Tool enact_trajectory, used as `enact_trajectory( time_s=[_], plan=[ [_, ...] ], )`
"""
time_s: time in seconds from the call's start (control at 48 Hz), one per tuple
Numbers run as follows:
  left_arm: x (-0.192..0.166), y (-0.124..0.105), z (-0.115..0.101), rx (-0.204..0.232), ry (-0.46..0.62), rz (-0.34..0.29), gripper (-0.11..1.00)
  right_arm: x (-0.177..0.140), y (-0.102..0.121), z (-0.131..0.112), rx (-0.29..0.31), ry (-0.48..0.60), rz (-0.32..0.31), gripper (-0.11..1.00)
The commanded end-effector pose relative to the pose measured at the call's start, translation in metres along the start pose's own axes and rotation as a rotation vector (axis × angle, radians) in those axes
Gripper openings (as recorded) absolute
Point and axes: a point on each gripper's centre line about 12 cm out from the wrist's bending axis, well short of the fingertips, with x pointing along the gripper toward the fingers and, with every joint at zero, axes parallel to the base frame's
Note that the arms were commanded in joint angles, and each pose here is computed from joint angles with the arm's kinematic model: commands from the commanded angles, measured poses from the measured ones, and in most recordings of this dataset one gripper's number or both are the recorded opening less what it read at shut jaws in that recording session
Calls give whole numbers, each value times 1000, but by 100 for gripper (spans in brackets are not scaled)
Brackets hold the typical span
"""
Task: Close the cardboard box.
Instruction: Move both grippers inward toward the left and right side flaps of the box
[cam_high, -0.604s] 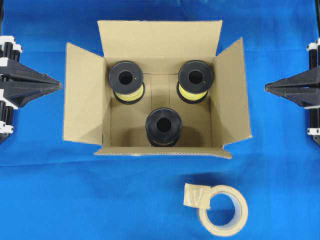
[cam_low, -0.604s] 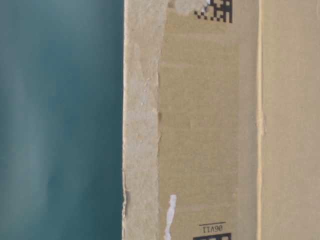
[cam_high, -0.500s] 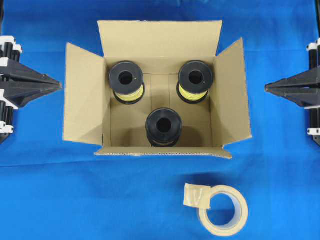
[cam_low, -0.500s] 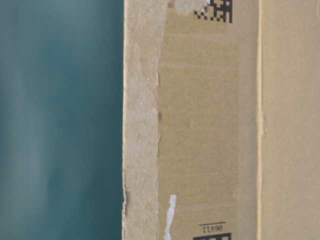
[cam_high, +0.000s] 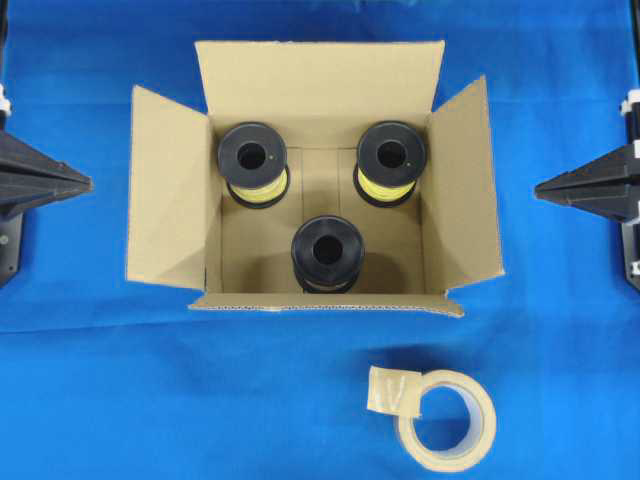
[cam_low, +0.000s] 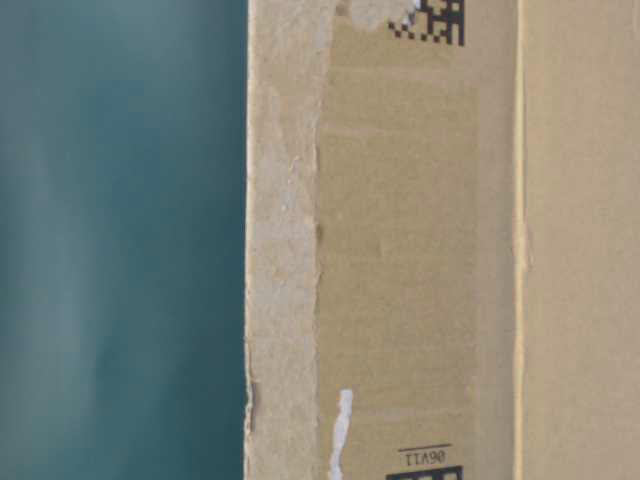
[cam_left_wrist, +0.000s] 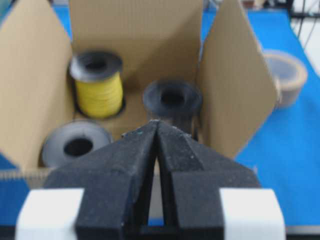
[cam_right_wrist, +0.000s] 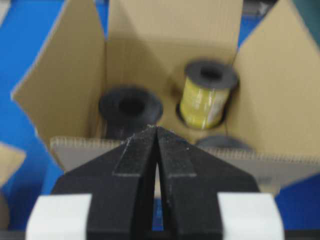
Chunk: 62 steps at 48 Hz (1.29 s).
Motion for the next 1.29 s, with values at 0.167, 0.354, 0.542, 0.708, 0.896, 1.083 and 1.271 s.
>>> enact_trajectory(
  time_s=[0.167,0.354,0.542,0.708,0.896,1.083,1.271],
  plan=[
    [6,0,-26,0,132,-1,0,13,-2,-25,5,133,-10,0],
    [10,1,-51,3,215,0,0,23,-3,-45,5,207,-13,0],
    [14,1,-69,1,271,2,0,31,-4,-66,5,280,-19,0],
    [21,2,-72,0,261,6,0,35,-5,-67,5,272,-19,0],
    [35,2,-76,1,219,8,0,41,-4,-60,3,207,-15,0],
    [57,3,-73,6,179,13,0,54,-4,-54,5,154,-13,0],
    [79,8,-63,3,151,37,0,72,-4,-40,2,84,-11,0]
  ],
)
